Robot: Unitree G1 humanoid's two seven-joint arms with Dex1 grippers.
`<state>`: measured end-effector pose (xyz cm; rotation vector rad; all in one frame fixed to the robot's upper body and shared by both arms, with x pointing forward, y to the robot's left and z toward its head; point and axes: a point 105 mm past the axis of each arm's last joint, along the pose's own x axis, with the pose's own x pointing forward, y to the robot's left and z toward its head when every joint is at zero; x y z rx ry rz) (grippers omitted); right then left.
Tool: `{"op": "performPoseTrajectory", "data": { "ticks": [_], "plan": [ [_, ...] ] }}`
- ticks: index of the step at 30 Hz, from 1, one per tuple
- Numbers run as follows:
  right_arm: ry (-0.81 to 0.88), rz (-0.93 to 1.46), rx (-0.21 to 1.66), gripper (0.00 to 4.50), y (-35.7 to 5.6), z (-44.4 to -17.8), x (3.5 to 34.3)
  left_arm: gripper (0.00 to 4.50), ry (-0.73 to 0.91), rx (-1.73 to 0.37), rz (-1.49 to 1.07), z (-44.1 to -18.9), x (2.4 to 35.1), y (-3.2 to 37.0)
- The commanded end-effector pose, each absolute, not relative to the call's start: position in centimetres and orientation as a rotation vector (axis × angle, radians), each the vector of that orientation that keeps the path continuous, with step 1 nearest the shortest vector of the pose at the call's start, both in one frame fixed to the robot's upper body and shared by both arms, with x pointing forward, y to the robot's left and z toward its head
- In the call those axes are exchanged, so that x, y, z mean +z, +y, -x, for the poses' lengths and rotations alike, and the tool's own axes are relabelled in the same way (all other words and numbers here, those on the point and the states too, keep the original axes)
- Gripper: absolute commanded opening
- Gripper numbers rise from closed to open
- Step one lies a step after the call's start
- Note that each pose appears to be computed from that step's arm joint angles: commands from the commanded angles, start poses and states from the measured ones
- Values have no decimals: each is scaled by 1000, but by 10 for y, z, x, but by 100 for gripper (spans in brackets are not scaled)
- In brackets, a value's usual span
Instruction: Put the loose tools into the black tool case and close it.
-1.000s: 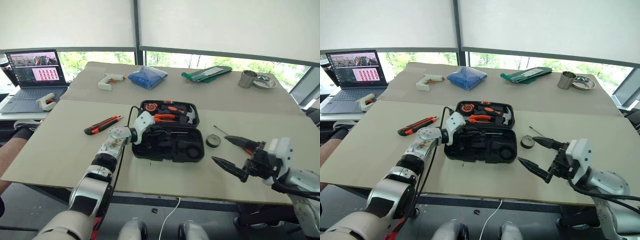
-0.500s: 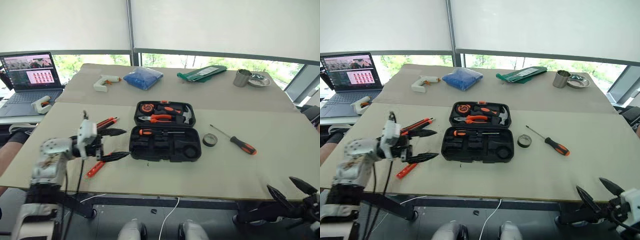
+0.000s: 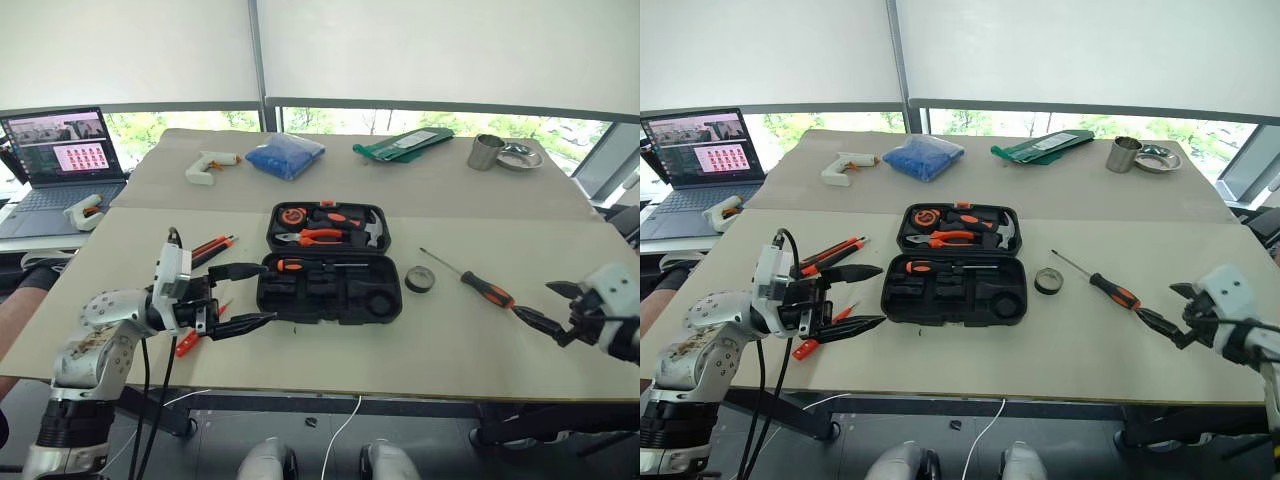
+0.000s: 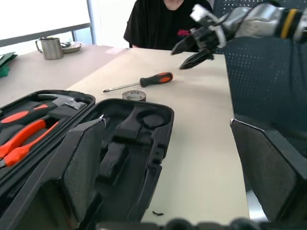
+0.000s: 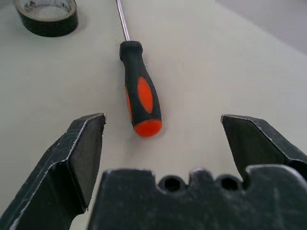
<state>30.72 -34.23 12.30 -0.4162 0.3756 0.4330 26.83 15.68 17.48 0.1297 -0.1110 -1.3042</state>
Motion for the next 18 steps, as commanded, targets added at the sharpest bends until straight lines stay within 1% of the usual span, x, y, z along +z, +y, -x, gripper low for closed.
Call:
{"op": "performPoseTrajectory", "data": {
  "ticks": [1,4,8,12,14,15,18],
  "plan": [
    [471,420,471,450,-342,-317,115,447,-135,-1306,-139,-264,180,154],
    [499,418,497,450,-336,-327,110,447,-130,-1299,-137,-262,180,154],
    [494,426,538,342,-326,-337,108,450,-113,-1291,-132,-261,179,157],
    [463,405,543,205,-321,-345,108,450,-102,-1297,-130,-260,178,156],
    [465,403,560,128,-319,-346,105,450,-101,-1299,-129,-260,178,156],
    [463,405,564,107,-318,-346,103,450,-102,-1301,-129,-261,178,155],
    [435,415,549,101,-318,-348,104,450,-104,-1307,-130,-262,179,153]
  ]
}}
